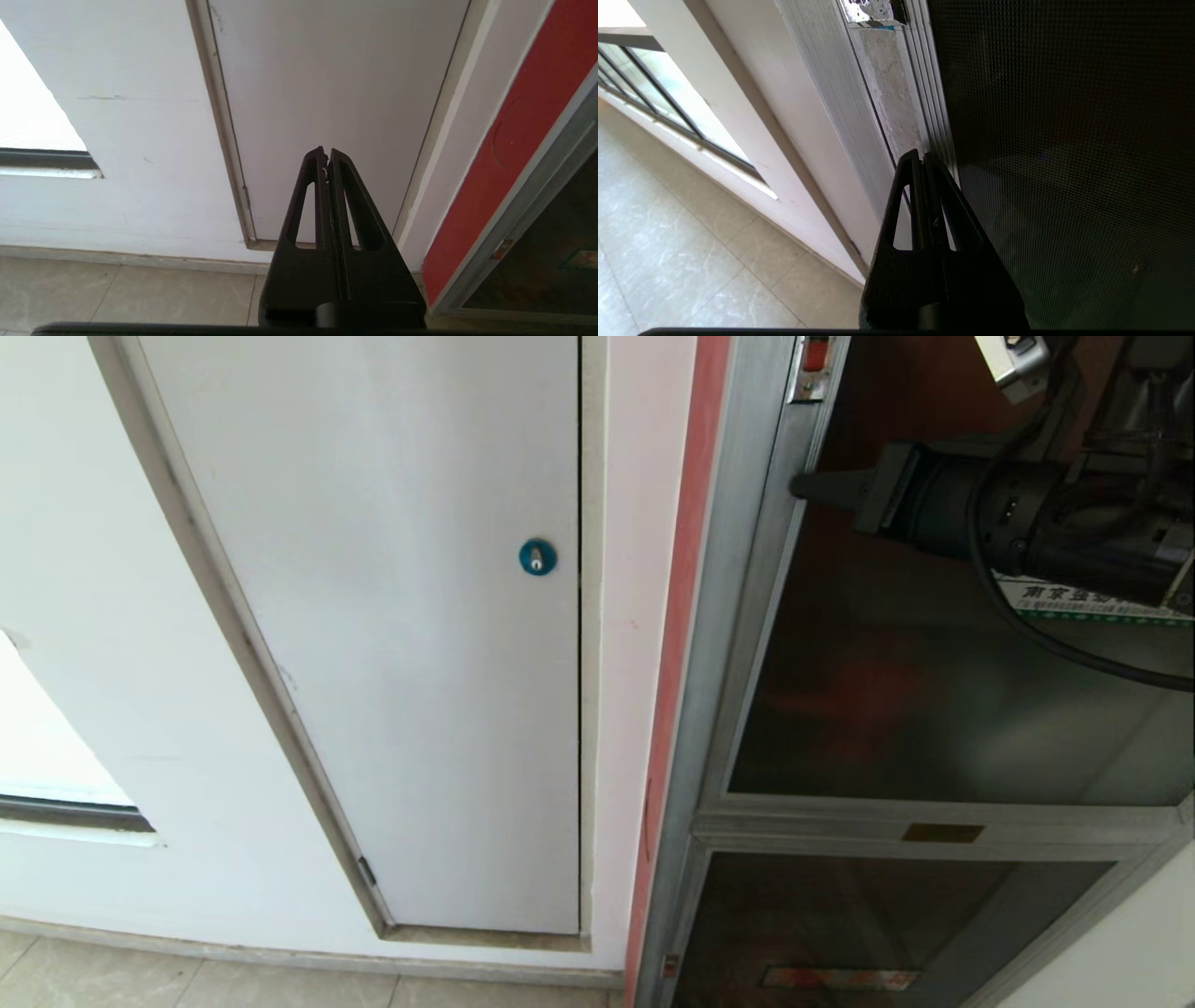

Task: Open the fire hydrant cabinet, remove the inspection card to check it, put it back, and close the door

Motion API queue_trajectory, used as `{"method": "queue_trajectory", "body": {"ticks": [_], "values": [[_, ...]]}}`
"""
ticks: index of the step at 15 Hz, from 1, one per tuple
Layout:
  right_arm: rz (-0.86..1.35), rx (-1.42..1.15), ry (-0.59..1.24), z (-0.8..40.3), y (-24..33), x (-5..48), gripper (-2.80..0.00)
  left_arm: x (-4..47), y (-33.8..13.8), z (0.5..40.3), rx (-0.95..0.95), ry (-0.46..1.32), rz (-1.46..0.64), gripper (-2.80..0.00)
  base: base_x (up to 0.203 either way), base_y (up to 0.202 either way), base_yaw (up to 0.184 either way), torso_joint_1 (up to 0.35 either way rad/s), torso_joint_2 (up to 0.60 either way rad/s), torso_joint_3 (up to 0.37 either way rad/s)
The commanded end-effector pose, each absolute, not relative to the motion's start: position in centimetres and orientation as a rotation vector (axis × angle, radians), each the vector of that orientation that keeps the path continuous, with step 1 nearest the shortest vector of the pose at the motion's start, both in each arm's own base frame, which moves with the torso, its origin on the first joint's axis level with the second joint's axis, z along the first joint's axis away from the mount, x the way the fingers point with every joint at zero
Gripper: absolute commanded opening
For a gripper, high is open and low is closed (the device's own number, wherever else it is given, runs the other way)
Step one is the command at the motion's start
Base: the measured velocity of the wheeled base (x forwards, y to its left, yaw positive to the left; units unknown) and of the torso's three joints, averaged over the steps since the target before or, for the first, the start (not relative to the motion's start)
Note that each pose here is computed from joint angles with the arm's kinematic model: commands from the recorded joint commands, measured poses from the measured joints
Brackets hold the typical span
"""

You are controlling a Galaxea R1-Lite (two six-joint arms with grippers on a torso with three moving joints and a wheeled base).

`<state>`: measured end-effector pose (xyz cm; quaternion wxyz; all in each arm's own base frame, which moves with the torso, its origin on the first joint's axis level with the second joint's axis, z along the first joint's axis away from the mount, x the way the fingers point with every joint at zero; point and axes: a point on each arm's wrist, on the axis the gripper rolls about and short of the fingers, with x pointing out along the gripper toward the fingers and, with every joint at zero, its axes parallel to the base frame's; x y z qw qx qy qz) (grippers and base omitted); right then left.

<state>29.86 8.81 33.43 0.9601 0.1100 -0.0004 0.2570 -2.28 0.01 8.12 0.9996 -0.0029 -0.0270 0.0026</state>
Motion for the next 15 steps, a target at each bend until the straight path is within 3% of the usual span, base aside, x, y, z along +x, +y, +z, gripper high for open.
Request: {"method": "queue_trajectory", "body": {"ticks": [1,15], "values": [[0.528,0.224,-0.003,33.5,8.8,29.8,-2.8,-2.1,0.0,7.6,-0.006,-0.034,0.008,-2.8,0.0,0.0,0.0,0.0,0.0,0.0],[0.633,0.236,-0.065,35.7,9.1,24.0,-2.8,-2.1,0.0,7.6,-0.006,-0.034,0.008,-2.8,0.0,0.0,0.0,0.0,0.0,0.0]]}}
